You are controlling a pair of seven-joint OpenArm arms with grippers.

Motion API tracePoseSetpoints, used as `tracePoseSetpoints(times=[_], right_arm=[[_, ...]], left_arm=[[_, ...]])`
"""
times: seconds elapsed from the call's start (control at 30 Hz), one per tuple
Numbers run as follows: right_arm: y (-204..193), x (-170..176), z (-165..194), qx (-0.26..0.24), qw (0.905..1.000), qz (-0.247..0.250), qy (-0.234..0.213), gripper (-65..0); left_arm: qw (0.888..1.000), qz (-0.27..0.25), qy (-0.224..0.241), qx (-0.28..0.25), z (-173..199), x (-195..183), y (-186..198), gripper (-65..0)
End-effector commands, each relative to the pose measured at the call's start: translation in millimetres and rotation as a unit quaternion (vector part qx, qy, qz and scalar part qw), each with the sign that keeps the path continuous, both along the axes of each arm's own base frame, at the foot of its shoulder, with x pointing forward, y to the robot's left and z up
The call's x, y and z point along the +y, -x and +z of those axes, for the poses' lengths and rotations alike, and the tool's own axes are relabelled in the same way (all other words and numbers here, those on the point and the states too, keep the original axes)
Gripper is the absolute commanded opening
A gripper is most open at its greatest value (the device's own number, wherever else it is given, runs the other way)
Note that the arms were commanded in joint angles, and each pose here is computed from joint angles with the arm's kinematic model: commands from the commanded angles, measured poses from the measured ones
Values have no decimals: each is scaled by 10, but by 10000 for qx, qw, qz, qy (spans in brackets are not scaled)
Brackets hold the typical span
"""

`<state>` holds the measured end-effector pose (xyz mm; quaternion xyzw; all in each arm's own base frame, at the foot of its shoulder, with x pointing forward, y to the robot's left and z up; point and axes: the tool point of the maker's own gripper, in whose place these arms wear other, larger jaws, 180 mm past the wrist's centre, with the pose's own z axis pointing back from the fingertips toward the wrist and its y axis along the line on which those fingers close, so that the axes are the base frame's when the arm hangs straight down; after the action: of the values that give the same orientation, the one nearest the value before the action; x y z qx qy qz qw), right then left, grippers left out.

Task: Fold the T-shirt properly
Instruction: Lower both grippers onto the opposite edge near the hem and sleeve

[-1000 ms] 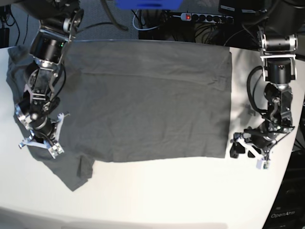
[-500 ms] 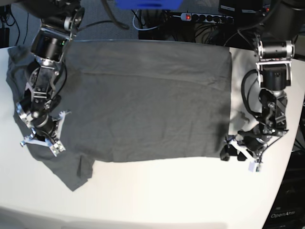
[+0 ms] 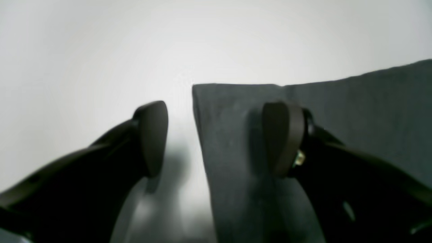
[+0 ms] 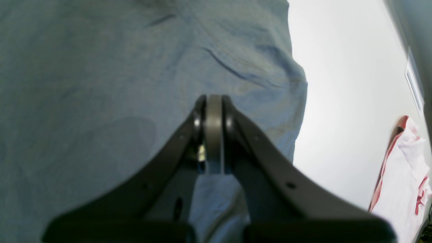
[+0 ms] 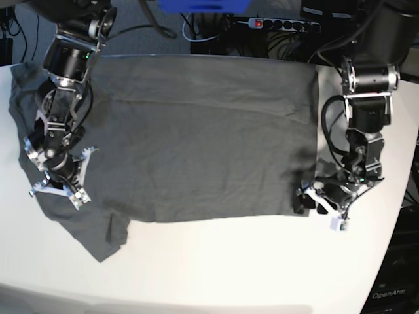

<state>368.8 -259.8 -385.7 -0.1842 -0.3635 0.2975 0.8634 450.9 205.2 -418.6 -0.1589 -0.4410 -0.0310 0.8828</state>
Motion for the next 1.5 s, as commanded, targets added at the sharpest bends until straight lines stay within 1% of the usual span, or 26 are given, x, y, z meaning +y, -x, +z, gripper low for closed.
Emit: tracePoseSetpoints(times=[0.0, 0.13, 0.37, 0.63, 0.7, 0.87, 1.0, 1.1, 1.2, 1.4, 1.47], right_arm=[[-133, -47, 207, -331, 9994, 6, 51, -649], [-133, -47, 207, -331, 9994, 6, 51, -649], [-134, -60, 216, -338, 9994, 4, 70, -649], [-136, -52, 216, -343, 9994, 9, 59, -649], [-136, -45, 214, -343, 9994, 10, 52, -649], [-137, -39, 212, -343, 9994, 11, 44, -649], [-137, -39, 212, -343, 9994, 11, 44, -649], [-137, -39, 212, -343, 9994, 11, 44, -649], [-137, -39, 212, -343, 9994, 11, 44, -649], [-137, -39, 212, -343, 9994, 11, 44, -649], [-137, -39, 212, -343, 9994, 11, 44, -649]], left_arm=[[9995, 31, 15, -314, 229, 41, -172, -218], [9993, 22, 38, -370, 303, 16, -247, -218], [9995, 217, 223, 113, 62, 63, -190, -218], [9993, 192, 208, 257, 2, 51, -148, -218], [9987, 130, 170, 468, -57, 40, -95, -218], [9972, -51, 32, 743, -127, 0, -25, -218], [9937, -502, -176, 985, -245, -257, 55, -218], [9919, -671, -211, 1056, -309, -386, 104, -218], [9914, -723, -140, 1079, -332, -495, 113, -218], [9914, -726, -110, 1080, -331, -517, 112, -219], [9891, -773, -156, 1246, -377, -513, 167, -220]])
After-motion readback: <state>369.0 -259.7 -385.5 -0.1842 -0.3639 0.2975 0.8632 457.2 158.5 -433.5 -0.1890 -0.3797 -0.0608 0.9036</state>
